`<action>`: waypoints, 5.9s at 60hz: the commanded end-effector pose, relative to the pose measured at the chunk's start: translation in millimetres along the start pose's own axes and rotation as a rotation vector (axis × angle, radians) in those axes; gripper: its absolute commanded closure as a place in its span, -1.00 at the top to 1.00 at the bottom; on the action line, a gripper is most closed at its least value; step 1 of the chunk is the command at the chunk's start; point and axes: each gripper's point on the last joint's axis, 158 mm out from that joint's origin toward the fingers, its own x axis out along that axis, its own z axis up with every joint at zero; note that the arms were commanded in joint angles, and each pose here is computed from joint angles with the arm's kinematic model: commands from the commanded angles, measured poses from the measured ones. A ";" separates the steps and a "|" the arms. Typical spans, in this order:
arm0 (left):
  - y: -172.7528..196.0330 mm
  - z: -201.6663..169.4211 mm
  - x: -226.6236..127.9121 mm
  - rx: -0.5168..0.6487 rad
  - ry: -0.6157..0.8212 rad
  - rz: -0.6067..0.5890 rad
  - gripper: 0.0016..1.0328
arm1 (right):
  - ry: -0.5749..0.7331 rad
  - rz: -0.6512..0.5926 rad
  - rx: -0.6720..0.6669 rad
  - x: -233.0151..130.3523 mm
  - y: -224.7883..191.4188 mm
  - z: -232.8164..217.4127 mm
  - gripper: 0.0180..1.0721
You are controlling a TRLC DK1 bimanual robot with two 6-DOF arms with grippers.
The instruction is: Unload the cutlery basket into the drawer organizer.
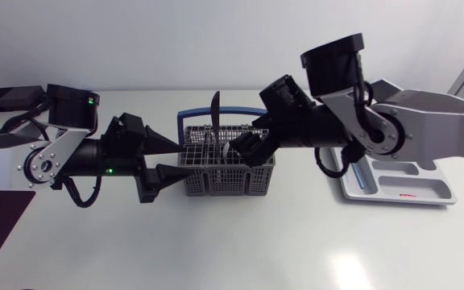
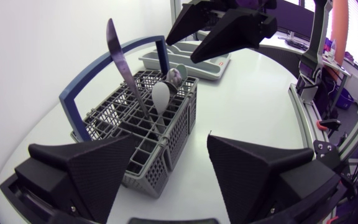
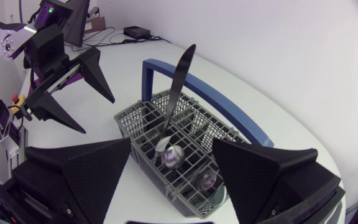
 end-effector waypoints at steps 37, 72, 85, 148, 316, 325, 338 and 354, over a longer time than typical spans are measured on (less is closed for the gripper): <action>17.8 -20.1 12.7 -0.018 -0.002 0.018 0.67 | -0.065 0.043 0.039 62.5 2.6 20.0 0.21; 22.5 -27.1 15.0 -0.038 -0.010 0.008 0.67 | -0.048 0.059 0.033 89.1 6.8 11.9 -0.47; 25.8 -24.0 14.0 -0.055 -0.025 0.002 0.67 | -0.035 0.082 0.028 92.4 17.6 6.3 -0.78; 8.2 -14.5 34.1 -0.106 -0.050 -0.048 0.67 | -0.241 -0.059 0.022 26.5 14.2 70.1 -0.83; -57.3 61.2 11.1 -0.010 -0.152 -0.367 0.73 | -0.264 0.199 0.062 -84.4 73.2 97.4 -0.84; -62.5 63.0 20.7 -0.017 -0.145 -0.398 0.66 | -0.269 0.213 0.082 -88.0 71.1 99.7 -0.84; -74.8 63.0 28.1 -0.028 -0.149 -0.459 0.23 | -0.267 0.218 0.092 -89.8 70.3 98.0 -0.84; -76.0 66.6 32.8 -0.034 -0.149 -0.474 -0.59 | -0.271 0.221 0.102 -91.5 68.2 98.0 -0.84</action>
